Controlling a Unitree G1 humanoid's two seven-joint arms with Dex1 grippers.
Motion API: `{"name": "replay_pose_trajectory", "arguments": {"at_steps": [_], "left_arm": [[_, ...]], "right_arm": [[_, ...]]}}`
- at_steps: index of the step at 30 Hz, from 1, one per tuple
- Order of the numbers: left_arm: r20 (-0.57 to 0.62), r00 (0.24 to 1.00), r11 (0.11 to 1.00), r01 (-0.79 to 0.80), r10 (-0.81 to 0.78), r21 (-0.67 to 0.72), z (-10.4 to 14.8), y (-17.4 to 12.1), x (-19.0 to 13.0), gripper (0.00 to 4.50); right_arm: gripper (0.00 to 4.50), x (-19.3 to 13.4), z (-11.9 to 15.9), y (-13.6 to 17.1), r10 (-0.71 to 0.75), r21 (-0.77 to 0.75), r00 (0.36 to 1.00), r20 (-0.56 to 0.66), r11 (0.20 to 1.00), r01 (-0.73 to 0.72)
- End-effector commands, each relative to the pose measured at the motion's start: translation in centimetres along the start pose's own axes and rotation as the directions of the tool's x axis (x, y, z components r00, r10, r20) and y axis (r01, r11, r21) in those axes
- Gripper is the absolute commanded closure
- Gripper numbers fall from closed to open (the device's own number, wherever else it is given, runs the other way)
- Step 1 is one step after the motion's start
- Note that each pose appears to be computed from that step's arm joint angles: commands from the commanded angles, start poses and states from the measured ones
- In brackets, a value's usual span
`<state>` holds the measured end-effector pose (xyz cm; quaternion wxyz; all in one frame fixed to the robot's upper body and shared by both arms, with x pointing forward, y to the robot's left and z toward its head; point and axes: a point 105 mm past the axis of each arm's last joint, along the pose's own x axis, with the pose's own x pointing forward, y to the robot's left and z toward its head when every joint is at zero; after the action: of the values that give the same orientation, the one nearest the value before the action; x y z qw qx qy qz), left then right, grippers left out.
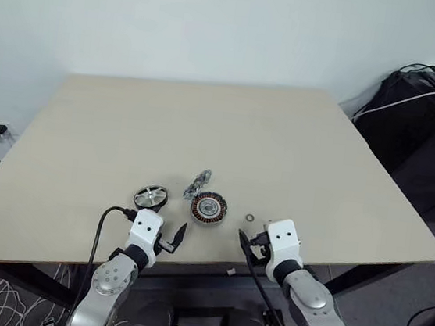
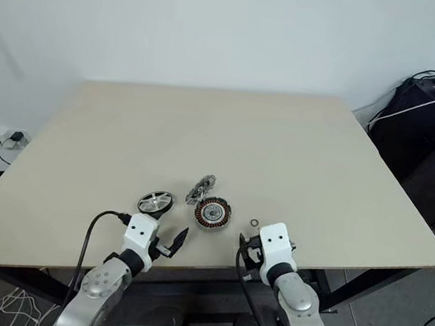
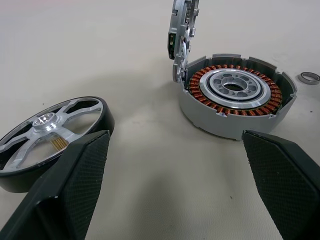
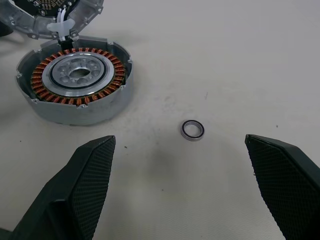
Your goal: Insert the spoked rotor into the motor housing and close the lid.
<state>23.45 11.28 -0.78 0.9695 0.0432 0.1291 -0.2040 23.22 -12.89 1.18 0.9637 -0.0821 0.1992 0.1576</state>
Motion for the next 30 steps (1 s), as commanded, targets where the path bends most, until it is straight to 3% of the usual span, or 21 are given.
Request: {"name": "replay_pose_trajectory", "arguments": {"at_steps": [1,15,30], "left_arm": [[0.036,0.999,1.000,0.004,-0.005,0.003,0.9,0.1,0.2,0.03],[0.041,0.999,1.000,-0.009,0.010,-0.020,1.3,0.0,0.2,0.03],[0.024,1.000,0.998,-0.004,0.006,-0.063,1.0,0.0,0.4,0.03]], "right_arm": [[0.04,0.0,1.6,-0.3,-0.014,-0.009,0.999,0.053,1.000,0.014],[0.04,0.4,1.3,-0.5,-0.039,-0.001,0.999,0.022,0.999,0.039],[0.04,4.2,-0.1,-1.2,-0.054,0.065,0.998,-0.033,0.996,0.056]]}}
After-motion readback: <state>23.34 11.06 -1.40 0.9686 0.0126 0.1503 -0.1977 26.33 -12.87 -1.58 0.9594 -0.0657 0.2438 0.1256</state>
